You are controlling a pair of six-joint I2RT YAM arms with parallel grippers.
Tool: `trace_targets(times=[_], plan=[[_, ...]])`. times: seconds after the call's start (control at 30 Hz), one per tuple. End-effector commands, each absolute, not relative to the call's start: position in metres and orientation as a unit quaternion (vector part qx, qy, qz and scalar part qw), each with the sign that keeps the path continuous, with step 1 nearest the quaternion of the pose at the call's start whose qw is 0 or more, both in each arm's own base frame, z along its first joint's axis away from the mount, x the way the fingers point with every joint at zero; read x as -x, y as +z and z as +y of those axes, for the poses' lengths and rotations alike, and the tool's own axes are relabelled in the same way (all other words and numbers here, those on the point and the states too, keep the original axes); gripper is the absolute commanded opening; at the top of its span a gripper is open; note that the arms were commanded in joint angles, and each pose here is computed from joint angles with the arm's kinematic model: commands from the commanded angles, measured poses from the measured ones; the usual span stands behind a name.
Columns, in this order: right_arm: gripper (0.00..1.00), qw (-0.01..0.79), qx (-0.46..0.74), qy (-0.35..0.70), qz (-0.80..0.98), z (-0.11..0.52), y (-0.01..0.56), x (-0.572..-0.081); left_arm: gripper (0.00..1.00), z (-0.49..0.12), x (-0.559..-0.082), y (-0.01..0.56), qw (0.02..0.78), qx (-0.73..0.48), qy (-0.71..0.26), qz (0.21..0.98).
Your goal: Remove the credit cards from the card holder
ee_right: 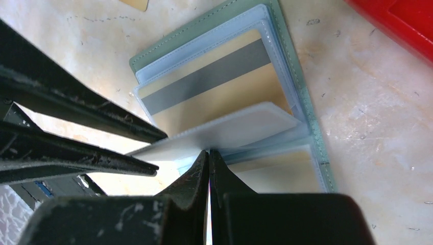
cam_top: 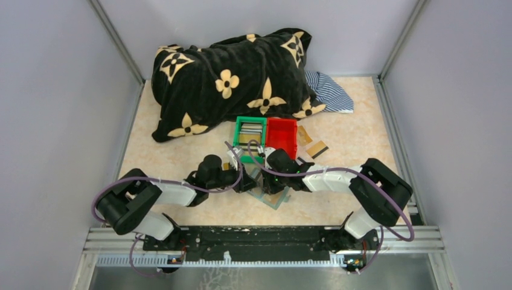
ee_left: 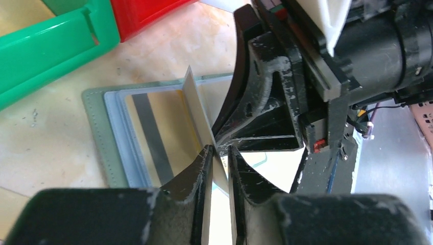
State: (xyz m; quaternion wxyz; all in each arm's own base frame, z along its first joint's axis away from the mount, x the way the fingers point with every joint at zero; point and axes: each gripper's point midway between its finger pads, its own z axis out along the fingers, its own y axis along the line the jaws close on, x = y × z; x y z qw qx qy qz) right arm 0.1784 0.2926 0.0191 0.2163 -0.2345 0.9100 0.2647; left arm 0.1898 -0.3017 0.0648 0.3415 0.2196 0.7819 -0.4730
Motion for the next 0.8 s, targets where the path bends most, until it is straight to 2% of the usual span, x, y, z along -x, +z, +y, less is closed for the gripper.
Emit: trace_targets(times=[0.0, 0.07, 0.2, 0.33, 0.53, 0.77], plan=[[0.01, 0.201, 0.231, 0.242, 0.921, 0.278, 0.006, -0.172, 0.18, -0.313, -0.182, 0.081, 0.342, -0.232, -0.501, 0.76], [0.03, 0.207, 0.229, 0.244, 0.919, 0.278, 0.011, -0.173, 0.14, -0.315, -0.181, 0.081, 0.341, -0.233, -0.501, 0.76], [0.21, 0.225, 0.224, 0.247, 0.916, 0.275, 0.027, -0.175, 0.12, -0.316, -0.181, 0.079, 0.339, -0.235, -0.499, 0.762], [0.32, 0.251, 0.218, 0.249, 0.91, 0.27, 0.052, -0.177, 0.13, -0.317, -0.18, 0.08, 0.339, -0.238, -0.499, 0.761], [0.34, 0.289, 0.199, 0.241, 0.905, 0.254, 0.083, -0.185, 0.15, -0.322, -0.18, 0.084, 0.339, -0.244, -0.504, 0.756], [0.34, 0.309, 0.179, 0.232, 0.905, 0.238, 0.092, -0.193, 0.28, -0.335, -0.168, 0.089, 0.335, -0.265, -0.509, 0.748]])
